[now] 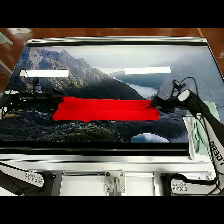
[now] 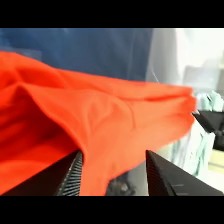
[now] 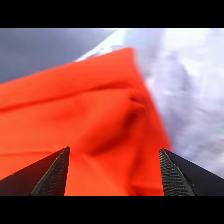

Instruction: Fold the shirts.

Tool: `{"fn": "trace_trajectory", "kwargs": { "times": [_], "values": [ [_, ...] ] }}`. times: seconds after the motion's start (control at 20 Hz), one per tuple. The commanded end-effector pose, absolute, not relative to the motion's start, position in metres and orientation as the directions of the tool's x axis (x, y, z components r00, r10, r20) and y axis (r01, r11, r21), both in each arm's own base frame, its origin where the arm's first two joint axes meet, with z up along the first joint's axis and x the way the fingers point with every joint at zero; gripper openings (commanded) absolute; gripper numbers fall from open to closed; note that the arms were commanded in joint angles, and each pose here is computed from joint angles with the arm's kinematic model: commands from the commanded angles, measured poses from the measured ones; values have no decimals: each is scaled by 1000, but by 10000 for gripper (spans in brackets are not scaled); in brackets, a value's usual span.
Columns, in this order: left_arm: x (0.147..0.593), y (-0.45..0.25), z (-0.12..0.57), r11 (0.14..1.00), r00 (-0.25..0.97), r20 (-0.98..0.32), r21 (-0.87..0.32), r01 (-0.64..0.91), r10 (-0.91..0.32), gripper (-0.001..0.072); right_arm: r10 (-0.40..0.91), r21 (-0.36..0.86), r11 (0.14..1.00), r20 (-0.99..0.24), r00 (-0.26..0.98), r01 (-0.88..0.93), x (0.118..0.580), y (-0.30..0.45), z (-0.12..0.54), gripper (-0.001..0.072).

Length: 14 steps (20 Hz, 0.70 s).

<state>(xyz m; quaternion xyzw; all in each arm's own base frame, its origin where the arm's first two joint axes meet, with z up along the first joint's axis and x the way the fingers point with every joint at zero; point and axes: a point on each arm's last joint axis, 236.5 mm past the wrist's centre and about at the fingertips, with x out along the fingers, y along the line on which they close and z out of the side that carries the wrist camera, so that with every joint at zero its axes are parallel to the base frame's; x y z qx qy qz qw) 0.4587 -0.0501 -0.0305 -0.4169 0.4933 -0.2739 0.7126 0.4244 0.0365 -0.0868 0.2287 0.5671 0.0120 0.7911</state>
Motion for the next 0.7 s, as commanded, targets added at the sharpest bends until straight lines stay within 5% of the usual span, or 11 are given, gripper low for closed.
{"fn": "trace_trajectory", "kwargs": {
  "times": [0.0,0.4,0.45,0.5,0.55,0.65],
  "values": [
    [445,-52,-8,438,299,-422,-899,-14,-856,447,306,402,847,-904,299,348,403,10,-80,661],
    [449,-67,36,405,326,-365,-912,61,-872,446,501,580,685,-814,293,441,419,74,-117,656],
    [449,-72,41,397,327,-354,-915,73,-876,446,504,591,677,-807,309,439,425,80,-118,605],
    [449,-76,46,389,326,-344,-917,83,-881,446,502,602,679,-798,332,421,431,83,-117,403],
    [449,-81,48,386,322,-339,-918,91,-884,399,516,622,665,-782,349,413,435,86,-111,101],
    [450,-93,47,387,309,-342,-917,99,-888,260,533,654,654,-755,380,382,439,87,-90,61]
  ]
}}
